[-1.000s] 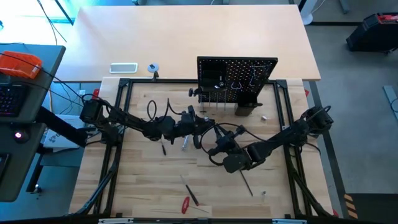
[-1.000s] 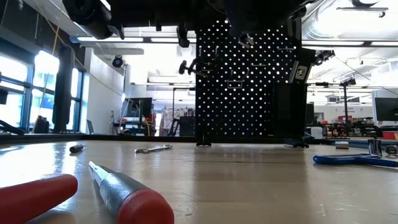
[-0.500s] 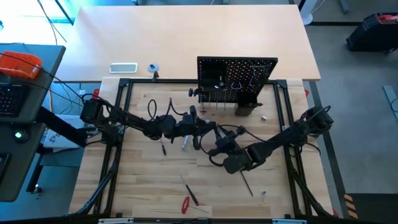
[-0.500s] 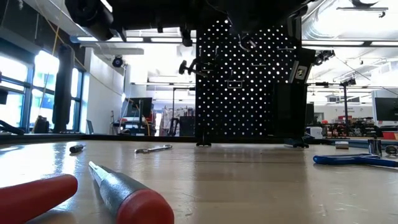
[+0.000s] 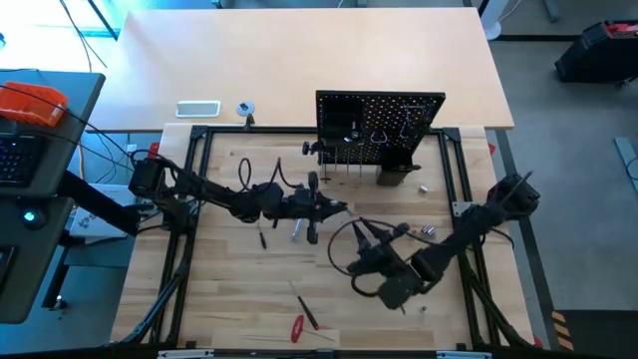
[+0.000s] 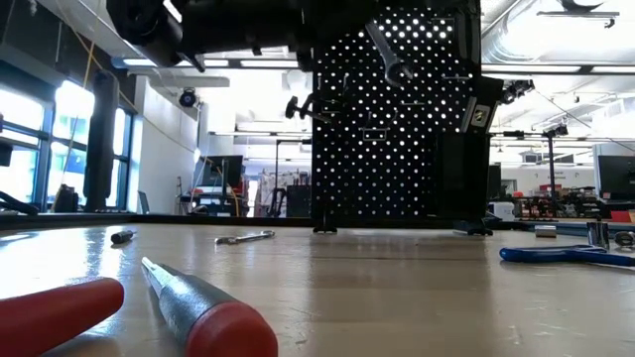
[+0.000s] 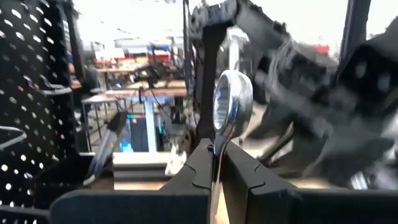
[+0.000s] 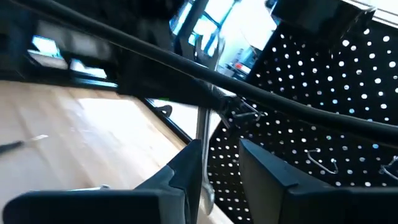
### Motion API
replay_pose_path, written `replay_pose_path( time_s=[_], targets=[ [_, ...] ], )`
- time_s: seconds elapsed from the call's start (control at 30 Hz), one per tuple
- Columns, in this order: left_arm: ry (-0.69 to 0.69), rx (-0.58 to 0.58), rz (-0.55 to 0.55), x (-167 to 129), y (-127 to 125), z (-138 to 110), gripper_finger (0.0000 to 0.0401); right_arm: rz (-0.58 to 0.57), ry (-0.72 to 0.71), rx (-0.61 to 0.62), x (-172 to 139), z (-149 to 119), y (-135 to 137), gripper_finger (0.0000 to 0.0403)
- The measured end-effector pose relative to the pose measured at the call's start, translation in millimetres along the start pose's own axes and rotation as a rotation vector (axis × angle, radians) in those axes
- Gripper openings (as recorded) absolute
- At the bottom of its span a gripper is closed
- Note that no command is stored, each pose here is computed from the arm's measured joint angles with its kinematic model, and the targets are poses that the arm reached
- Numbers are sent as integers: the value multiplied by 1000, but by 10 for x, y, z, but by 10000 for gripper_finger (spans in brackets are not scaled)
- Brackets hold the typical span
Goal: Hang tools onto peg board
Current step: Hang the silver combination wrench onto the pegboard
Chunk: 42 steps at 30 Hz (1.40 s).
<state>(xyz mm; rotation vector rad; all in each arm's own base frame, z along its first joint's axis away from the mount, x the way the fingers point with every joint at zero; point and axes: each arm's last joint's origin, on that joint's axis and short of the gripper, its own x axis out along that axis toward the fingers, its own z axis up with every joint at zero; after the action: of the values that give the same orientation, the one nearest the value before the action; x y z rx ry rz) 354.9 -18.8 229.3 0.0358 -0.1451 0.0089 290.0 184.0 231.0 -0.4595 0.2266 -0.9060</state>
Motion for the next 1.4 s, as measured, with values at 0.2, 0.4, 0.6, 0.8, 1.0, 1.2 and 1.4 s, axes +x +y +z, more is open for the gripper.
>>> replay_pose_path(
  time_s=[0.2, 0.4, 0.6, 0.8, 1.0, 1.2, 1.4],
  targets=[
    [160, 24, -17, -7, 104, -159, 3, 70, -34, 72, -262, 89, -92, 99],
    [290, 6, 17, -40, 305, -293, 3, 122, -59, 61, -448, 92, -103, 99],
    [304, 3, 63, -104, 472, -359, 3, 140, -68, 65, -513, 90, -106, 99],
    [264, -1, 84, -261, 636, -455, 3, 147, -71, 66, -539, 90, -109, 99],
    [260, 1, 35, -366, 790, -515, 3, 150, -73, 62, -549, 88, -110, 99],
    [248, 8, -40, -383, 915, -498, 3, 150, -73, 56, -549, 86, -110, 99],
    [264, -4, -65, -421, 1019, -497, 3, 149, -73, 52, -548, 86, -110, 99]
  ],
)
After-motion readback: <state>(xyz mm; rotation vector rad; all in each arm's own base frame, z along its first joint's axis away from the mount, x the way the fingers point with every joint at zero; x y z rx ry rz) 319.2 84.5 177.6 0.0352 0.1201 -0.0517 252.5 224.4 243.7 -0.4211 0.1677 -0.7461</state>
